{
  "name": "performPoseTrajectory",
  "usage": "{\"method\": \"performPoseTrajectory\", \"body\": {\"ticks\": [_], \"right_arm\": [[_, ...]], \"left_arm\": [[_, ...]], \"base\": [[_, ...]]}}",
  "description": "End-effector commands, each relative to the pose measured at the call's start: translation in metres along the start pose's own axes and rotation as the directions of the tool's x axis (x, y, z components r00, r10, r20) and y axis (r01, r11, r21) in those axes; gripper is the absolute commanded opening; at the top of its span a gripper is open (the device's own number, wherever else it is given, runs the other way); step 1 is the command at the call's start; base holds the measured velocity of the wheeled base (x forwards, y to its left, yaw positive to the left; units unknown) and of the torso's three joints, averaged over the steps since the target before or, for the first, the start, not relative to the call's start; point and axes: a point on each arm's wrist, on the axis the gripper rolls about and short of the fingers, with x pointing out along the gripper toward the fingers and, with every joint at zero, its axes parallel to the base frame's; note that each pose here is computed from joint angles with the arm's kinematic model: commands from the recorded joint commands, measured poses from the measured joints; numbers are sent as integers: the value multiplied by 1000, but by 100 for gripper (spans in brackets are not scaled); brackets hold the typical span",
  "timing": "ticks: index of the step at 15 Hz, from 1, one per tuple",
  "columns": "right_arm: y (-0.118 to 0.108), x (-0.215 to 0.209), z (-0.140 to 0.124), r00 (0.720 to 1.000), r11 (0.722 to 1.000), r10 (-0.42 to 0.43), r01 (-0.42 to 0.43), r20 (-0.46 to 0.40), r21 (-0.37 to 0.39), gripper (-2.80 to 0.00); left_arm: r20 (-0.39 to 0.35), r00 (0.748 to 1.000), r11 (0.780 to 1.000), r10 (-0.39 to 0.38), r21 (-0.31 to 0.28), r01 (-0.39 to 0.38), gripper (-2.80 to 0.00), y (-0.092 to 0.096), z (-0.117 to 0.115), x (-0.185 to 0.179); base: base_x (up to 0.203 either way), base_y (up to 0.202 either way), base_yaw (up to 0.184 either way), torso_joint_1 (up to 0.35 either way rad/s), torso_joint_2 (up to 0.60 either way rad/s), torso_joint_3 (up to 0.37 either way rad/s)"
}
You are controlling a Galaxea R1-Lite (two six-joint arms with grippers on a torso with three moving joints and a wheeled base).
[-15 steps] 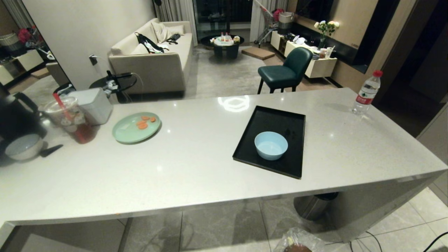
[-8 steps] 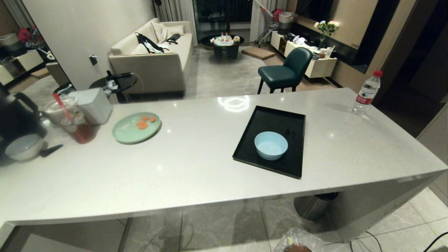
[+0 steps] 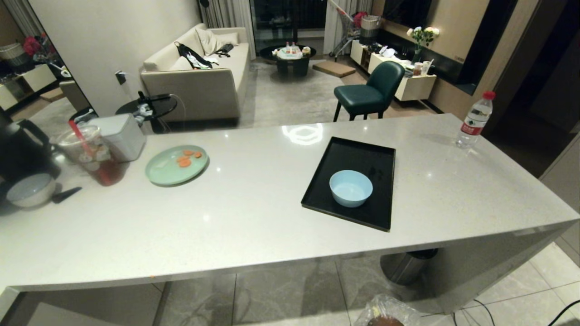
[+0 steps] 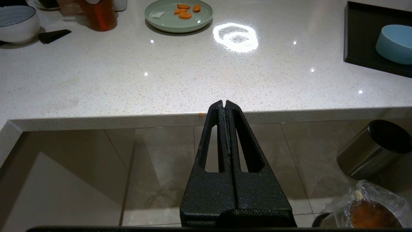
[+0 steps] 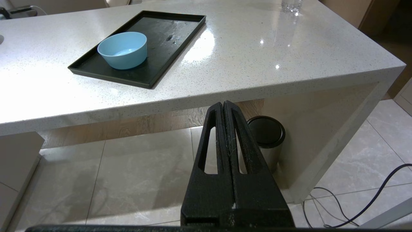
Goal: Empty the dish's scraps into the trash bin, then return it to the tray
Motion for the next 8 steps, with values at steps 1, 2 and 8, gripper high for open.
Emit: {"method": "performPoseTrajectory", "body": {"ticks": [1,2,8], "right_arm": [[0,0,0,1000,1000,0,0,-1,0,-280],[0,0,0,1000,1000,0,0,-1,0,-280],[0,0,0,1000,1000,1,-1,1,3,-280]], "left_arm": [[0,1000,1000,0,-1,0,-280,0,0,0],[1,1000,1000,-1,-1,1,-280,0,0,0],[0,1000,1000,1,-1,-1,-280,0,0,0]], "base": [[0,0,0,0,0,0],[0,0,0,0,0,0],[0,0,0,0,0,0]]}}
